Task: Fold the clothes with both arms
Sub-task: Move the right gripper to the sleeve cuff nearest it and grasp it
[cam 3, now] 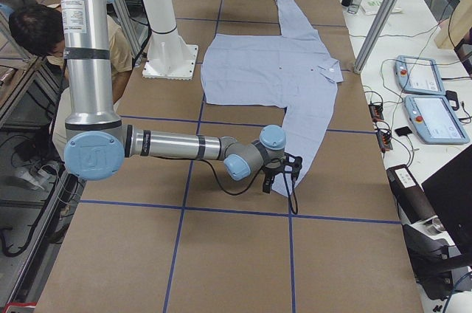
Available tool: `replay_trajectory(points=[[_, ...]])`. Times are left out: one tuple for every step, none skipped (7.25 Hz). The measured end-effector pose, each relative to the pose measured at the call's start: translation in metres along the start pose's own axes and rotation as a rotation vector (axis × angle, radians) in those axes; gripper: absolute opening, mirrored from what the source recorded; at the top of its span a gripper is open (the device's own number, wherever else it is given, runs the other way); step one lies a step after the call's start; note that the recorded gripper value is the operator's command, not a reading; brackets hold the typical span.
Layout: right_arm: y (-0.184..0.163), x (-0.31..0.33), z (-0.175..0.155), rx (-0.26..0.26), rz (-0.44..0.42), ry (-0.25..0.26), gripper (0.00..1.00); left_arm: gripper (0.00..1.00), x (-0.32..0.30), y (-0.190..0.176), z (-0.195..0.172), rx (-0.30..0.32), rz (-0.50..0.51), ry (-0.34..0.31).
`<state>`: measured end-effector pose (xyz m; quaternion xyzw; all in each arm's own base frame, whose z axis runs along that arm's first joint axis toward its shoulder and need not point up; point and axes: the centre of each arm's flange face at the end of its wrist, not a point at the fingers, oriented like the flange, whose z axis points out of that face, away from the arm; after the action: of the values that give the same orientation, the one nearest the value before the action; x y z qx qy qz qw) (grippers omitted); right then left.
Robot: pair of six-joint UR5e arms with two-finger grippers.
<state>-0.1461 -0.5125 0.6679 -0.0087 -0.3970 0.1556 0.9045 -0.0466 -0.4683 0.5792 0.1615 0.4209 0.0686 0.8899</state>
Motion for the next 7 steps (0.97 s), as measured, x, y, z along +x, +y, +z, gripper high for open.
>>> replay_trajectory(points=[[-0.002, -0.004, 0.001, -0.004, 0.027, -0.016, 0.96, 1.0, 0.001, 0.0, 0.0, 0.001, 0.001, 0.0], [-0.005, -0.007, 0.002, -0.008, 0.056, -0.023, 0.95, 1.0, 0.001, 0.0, -0.001, 0.002, 0.002, 0.0], [-0.006, -0.006, 0.004, -0.013, 0.076, -0.022, 0.94, 1.0, 0.001, -0.001, -0.001, 0.002, 0.002, 0.0], [-0.008, -0.003, 0.008, -0.017, 0.088, -0.017, 0.9, 1.0, 0.002, -0.001, -0.001, 0.003, 0.003, 0.0], [-0.009, 0.001, 0.012, -0.023, 0.097, -0.01, 0.84, 1.0, 0.002, -0.001, -0.002, 0.003, 0.004, 0.0], [-0.01, 0.003, 0.015, -0.027, 0.103, -0.004, 0.77, 1.0, 0.002, -0.001, -0.002, 0.004, 0.004, 0.0], [-0.011, 0.003, 0.016, -0.028, 0.106, -0.003, 0.66, 1.0, 0.003, -0.002, -0.003, 0.006, 0.005, -0.001]])
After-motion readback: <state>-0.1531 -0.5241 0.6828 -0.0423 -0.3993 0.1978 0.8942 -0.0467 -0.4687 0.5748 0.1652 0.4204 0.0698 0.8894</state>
